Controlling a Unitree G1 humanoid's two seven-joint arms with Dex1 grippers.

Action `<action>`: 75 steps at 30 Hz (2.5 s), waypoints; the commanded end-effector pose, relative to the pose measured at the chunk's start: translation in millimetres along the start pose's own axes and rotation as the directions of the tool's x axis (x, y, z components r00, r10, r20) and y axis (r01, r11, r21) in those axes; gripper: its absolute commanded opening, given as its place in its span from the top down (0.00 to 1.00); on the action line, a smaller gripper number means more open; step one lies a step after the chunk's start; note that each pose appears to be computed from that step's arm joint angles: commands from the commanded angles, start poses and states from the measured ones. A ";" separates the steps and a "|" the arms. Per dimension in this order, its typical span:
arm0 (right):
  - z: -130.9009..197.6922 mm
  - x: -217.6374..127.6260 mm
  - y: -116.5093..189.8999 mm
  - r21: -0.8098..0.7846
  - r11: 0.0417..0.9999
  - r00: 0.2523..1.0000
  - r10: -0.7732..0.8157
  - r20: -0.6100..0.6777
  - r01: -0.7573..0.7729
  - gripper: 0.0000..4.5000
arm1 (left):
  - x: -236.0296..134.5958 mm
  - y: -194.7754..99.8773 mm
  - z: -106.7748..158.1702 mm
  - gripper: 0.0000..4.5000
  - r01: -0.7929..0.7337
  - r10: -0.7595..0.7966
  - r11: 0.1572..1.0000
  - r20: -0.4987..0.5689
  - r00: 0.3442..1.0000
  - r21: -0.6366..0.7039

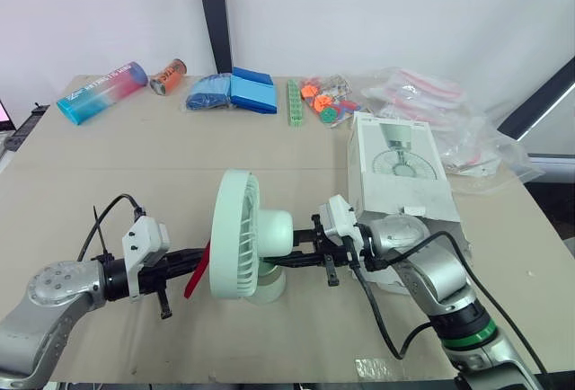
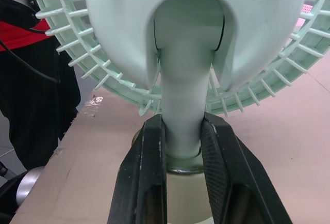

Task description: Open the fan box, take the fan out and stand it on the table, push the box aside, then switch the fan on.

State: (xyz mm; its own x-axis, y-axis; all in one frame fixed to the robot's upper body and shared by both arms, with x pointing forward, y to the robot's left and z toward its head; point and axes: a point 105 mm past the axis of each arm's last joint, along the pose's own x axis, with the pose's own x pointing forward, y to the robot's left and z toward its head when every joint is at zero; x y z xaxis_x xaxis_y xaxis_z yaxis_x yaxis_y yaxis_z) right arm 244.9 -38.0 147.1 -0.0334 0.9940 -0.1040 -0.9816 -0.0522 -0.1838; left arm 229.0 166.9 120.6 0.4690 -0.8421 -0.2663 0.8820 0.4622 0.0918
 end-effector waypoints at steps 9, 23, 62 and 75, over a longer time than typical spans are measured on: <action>-1.4 -5.9 -9.8 -0.017 0.999 0.998 -0.052 -0.024 0.051 0.92 | 1.1 -1.3 9.3 0.99 0.013 -0.014 0.999 0.036 0.999 0.030; 16.8 -3.0 -12.4 -0.010 0.999 0.998 -0.046 0.034 0.046 0.92 | 1.6 -3.3 10.9 0.76 0.029 -0.027 0.999 0.060 0.998 -0.046; 27.7 -13.2 -109.7 -0.042 0.999 1.000 -0.019 0.010 0.019 0.92 | 2.4 6.8 33.3 0.02 -0.143 0.125 0.987 0.219 0.968 0.068; 21.5 -13.5 -116.0 -0.025 0.999 0.999 -0.037 0.014 0.037 0.92 | 4.2 8.4 56.0 0.02 -0.133 0.110 0.989 0.288 0.951 0.063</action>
State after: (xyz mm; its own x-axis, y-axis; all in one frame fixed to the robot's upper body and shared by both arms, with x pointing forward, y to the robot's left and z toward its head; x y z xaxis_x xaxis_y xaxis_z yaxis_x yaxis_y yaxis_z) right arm 352.0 -43.8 170.3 -0.0085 0.9920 -0.1256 -0.9890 -0.0269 -0.1454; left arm 244.6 155.8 162.1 0.5757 -0.8176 0.0063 0.8073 0.5696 0.1547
